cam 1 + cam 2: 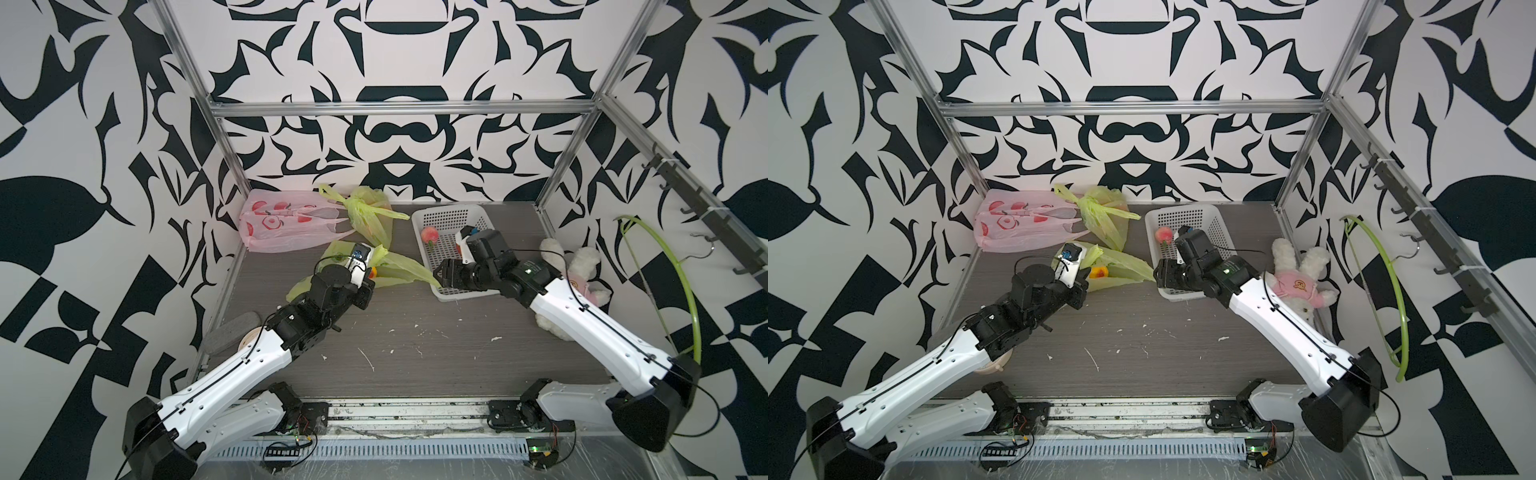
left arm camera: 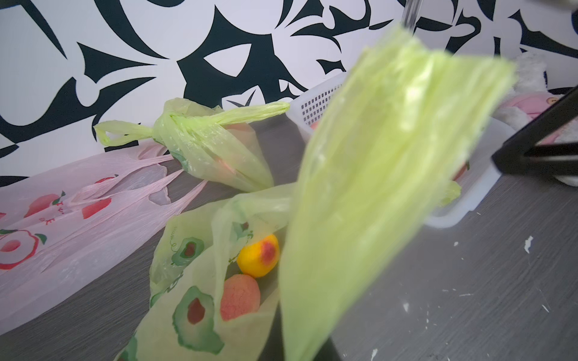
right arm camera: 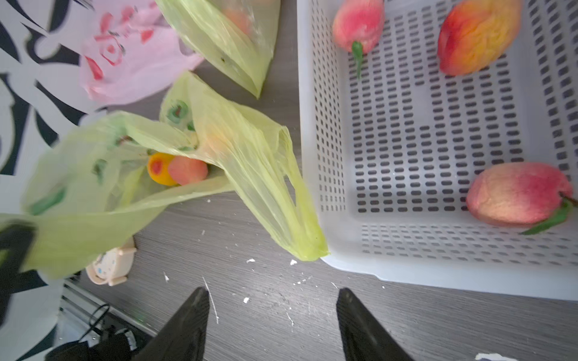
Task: Place the peach into a plastic bag & tie a knot
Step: Adjust the plastic bag at the center of the board.
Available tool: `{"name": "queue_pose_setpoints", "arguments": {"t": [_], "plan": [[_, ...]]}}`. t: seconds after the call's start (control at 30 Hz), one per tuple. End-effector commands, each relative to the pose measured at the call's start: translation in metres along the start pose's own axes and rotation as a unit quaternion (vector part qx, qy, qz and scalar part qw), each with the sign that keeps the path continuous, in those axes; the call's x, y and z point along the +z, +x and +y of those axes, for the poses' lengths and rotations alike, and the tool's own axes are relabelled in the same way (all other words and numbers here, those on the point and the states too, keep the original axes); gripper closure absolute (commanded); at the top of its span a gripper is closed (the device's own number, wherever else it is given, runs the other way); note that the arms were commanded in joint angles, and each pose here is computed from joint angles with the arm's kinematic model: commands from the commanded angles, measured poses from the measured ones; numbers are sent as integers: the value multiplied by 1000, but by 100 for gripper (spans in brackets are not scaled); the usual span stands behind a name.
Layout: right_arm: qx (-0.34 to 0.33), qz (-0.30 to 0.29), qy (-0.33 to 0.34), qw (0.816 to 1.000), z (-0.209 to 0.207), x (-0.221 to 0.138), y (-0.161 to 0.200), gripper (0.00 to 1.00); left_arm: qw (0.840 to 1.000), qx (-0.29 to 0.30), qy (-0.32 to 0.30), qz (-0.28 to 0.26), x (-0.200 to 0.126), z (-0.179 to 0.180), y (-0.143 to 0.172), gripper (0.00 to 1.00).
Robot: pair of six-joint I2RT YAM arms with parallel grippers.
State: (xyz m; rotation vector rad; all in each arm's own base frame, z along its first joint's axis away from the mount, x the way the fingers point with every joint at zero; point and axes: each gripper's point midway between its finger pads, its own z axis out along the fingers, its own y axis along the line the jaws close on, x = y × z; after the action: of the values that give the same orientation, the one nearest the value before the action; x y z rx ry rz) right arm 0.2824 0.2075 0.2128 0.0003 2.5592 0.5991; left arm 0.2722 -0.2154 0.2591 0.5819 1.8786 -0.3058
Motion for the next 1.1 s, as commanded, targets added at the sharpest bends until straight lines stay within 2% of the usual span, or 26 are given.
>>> {"name": "queue_pose_setpoints", "arguments": {"t": [0.0, 0.33, 0.53, 0.67, 0.9, 1.03, 1.07], "plan": [[0, -19, -15, 1000, 6, 6, -9, 34, 1000, -9, 5, -14, -4, -1, -13, 100], [69, -26, -47, 996, 3, 37, -15, 34, 1000, -12, 7, -13, -7, -1, -11, 100], [85, -17, -47, 995, 2, 49, -13, 36, 1000, -13, 10, -21, -11, -1, -13, 100], [95, -12, -55, 994, 3, 54, -10, 43, 1000, -13, 11, -20, -11, -1, -12, 100], [91, -26, -60, 994, 5, 50, -16, 71, 1000, -12, 10, -16, -11, -1, -9, 100], [53, -36, -65, 996, 19, 26, -31, 96, 1000, -16, 5, -20, -22, 3, -19, 100], [43, -38, -75, 996, 27, 18, -35, 100, 1000, -17, 5, -22, -27, 5, -24, 100]]}}
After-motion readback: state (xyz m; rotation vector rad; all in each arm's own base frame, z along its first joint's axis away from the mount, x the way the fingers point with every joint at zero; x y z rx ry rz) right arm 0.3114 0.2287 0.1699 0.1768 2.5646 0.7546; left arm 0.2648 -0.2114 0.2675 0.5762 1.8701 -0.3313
